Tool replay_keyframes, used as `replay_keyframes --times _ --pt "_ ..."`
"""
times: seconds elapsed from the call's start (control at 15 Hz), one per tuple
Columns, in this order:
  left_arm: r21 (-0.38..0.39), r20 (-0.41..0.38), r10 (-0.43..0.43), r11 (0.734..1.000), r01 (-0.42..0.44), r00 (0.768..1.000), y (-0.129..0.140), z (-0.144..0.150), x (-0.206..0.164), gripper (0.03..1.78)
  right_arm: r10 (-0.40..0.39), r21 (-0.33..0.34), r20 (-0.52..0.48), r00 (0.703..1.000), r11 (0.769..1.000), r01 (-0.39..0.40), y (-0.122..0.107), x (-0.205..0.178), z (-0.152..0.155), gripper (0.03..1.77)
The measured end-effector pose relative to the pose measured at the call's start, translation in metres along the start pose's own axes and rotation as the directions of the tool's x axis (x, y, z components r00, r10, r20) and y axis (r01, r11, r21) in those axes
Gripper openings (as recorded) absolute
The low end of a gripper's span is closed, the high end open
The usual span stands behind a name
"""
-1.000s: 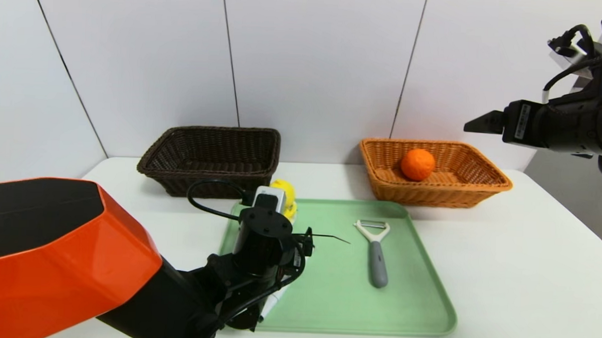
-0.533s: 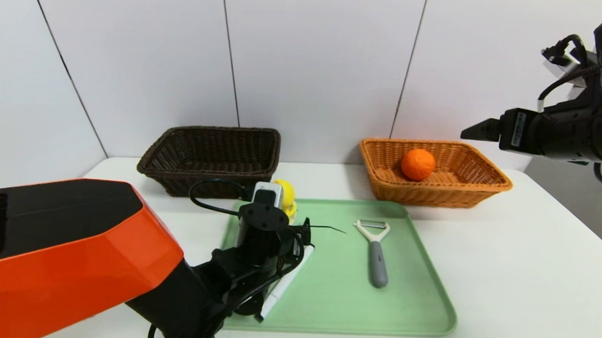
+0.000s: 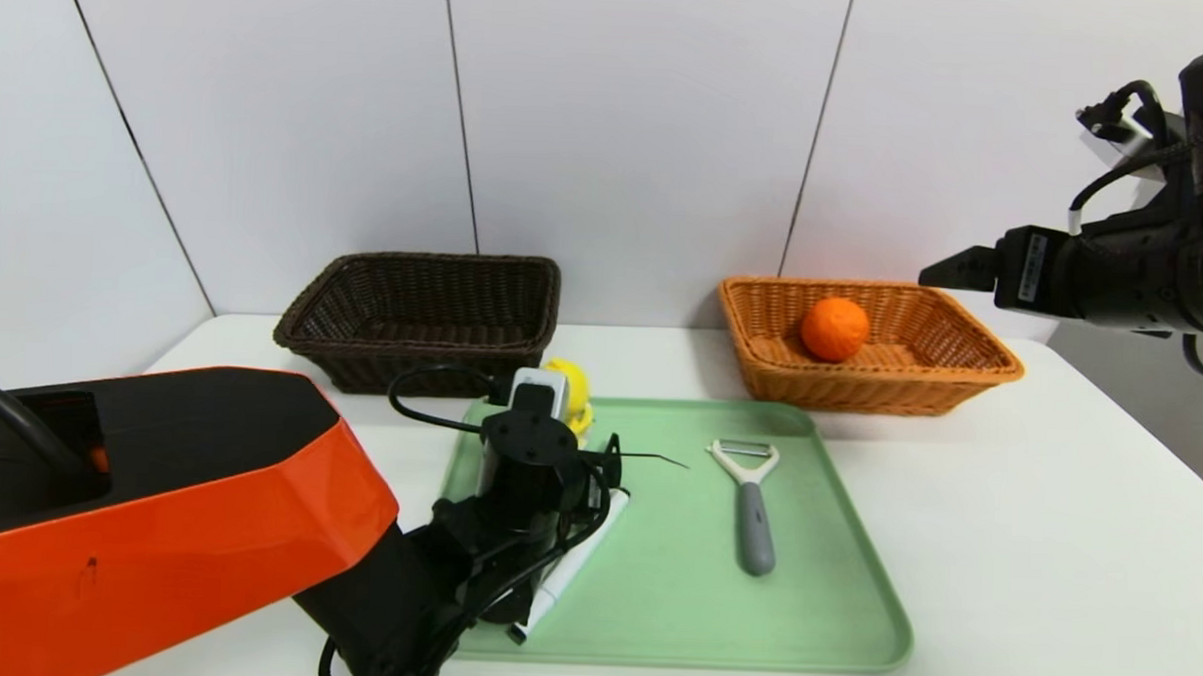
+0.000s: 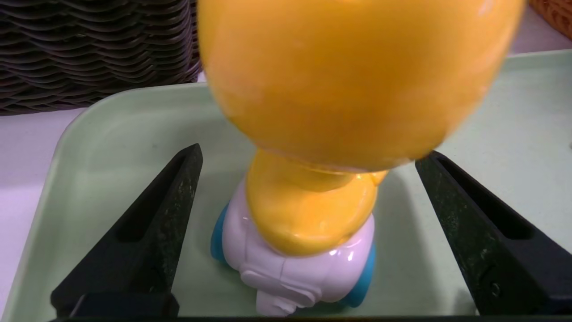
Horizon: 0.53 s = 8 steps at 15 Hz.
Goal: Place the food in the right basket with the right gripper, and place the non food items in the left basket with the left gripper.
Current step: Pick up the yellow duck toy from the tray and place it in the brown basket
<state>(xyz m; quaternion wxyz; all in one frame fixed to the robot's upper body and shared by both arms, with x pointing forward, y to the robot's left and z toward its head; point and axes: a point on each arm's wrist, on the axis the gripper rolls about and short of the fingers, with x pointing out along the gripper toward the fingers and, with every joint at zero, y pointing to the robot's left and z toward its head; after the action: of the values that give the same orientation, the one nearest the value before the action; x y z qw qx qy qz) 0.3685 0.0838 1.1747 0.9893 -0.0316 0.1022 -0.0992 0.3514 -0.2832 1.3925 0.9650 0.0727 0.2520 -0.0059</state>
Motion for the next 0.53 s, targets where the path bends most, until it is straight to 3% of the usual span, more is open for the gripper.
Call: replay_keyframes --times 0.53 --pt "-0.001 0.003 0.009 1.0 -0.009 1.0 0.0021 0.0001 0.0059 1.69 0.007 -0.009 -0.013 1.0 1.0 -0.007 0.0029 0.003 -0.0028 1.7"
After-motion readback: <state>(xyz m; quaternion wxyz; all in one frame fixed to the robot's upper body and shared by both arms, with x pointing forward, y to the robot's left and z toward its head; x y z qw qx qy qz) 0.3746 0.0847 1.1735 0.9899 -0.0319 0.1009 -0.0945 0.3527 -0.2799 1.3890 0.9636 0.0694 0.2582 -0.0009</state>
